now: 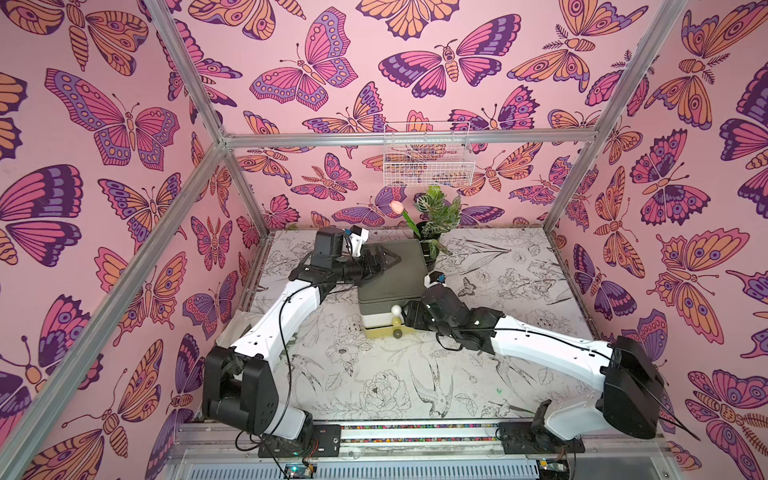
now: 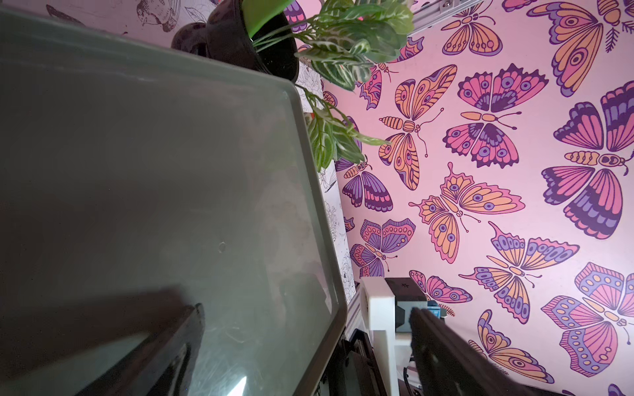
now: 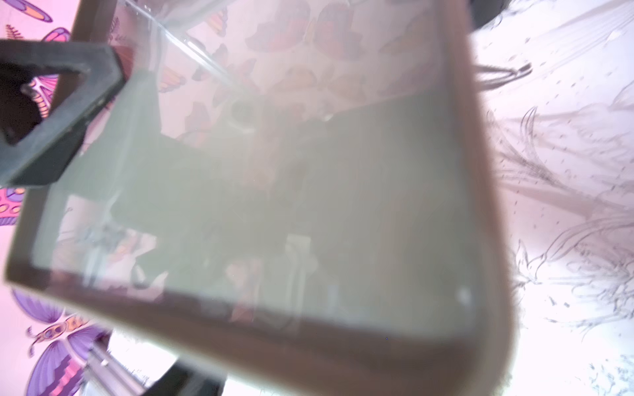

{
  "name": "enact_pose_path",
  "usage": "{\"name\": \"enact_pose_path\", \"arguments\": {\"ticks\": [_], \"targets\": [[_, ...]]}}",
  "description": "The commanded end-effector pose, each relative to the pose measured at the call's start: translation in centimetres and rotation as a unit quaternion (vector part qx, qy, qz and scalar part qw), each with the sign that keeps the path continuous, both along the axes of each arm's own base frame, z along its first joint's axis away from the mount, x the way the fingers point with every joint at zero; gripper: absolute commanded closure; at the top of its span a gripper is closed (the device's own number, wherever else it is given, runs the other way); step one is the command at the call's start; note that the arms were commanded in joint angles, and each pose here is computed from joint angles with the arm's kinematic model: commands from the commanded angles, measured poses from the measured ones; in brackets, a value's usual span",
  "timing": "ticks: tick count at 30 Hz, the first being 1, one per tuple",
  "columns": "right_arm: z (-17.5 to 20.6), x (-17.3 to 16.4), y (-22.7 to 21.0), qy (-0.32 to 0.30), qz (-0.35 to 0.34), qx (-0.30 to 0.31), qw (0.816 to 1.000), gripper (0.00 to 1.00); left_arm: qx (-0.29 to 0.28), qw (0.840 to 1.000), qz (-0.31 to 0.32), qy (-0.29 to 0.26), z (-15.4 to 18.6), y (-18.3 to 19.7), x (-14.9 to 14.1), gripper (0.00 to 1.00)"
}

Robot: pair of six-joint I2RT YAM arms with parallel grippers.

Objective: Take the keys out of the drawer
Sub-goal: Close the drawer in the storage box.

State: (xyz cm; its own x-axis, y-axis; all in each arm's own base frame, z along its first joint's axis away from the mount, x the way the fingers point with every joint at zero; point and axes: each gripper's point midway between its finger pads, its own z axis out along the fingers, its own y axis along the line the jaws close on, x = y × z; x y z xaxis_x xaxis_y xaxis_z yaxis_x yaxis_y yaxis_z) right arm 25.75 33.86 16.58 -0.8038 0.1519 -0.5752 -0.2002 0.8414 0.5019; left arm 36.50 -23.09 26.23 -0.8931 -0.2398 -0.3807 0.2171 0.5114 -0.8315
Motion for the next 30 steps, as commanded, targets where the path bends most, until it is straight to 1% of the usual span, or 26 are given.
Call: {"name": "enact_pose_path", "arguments": {"ticks": [1, 9, 12, 14, 17, 20, 23, 26, 28, 30], "targets": [[3.9, 1.9, 2.0, -0.053, -0.005, 0.058, 0.997, 0.25, 0.033, 0.997, 0.014, 0.066, -4.3, 1.0, -0.6, 0.0], [3.4, 2.4, 0.5, -0.049, -0.021, 0.045, 0.998, 0.23, 0.027, 0.997, 0.01, 0.066, -4.1, 0.8, -0.6, 0.0], [3.9, 1.8, 0.8, -0.044, 0.005, 0.044, 0.998, 0.23, 0.022, 0.998, 0.008, 0.055, -3.3, 0.6, -0.4, 0.0], [4.2, 0.8, 1.2, -0.032, 0.035, 0.037, 0.998, 0.23, 0.02, 0.999, 0.007, 0.044, -2.6, 0.6, -0.1, 0.0], [4.4, -0.7, 0.9, -0.021, 0.057, 0.029, 0.998, 0.23, 0.022, 0.999, 0.013, 0.023, -1.4, 0.7, 0.2, 0.0], [4.6, -2.3, -0.4, -0.011, 0.048, 0.052, 0.997, 0.23, 0.023, 0.999, 0.024, 0.006, -0.2, 1.2, 0.4, 0.0], [4.6, -4.1, -1.6, 0.012, 0.042, 0.102, 0.994, 0.23, 0.023, 0.999, 0.031, -0.004, 0.5, 1.5, 0.4, 0.0], [4.5, -5.6, -1.2, 0.039, 0.056, 0.166, 0.984, 0.23, 0.026, 0.999, 0.034, -0.004, 0.4, 1.6, 0.1, 0.0], [4.0, -6.1, -1.2, 0.058, 0.047, 0.2, 0.977, 0.23, 0.031, 0.999, 0.036, -0.007, 0.1, 1.8, 0.0, 0.0], [3.2, -6.0, -1.2, 0.08, 0.021, 0.237, 0.968, 0.24, 0.036, 0.999, 0.035, -0.016, 0.2, 1.8, -0.1, 0.0]]}}
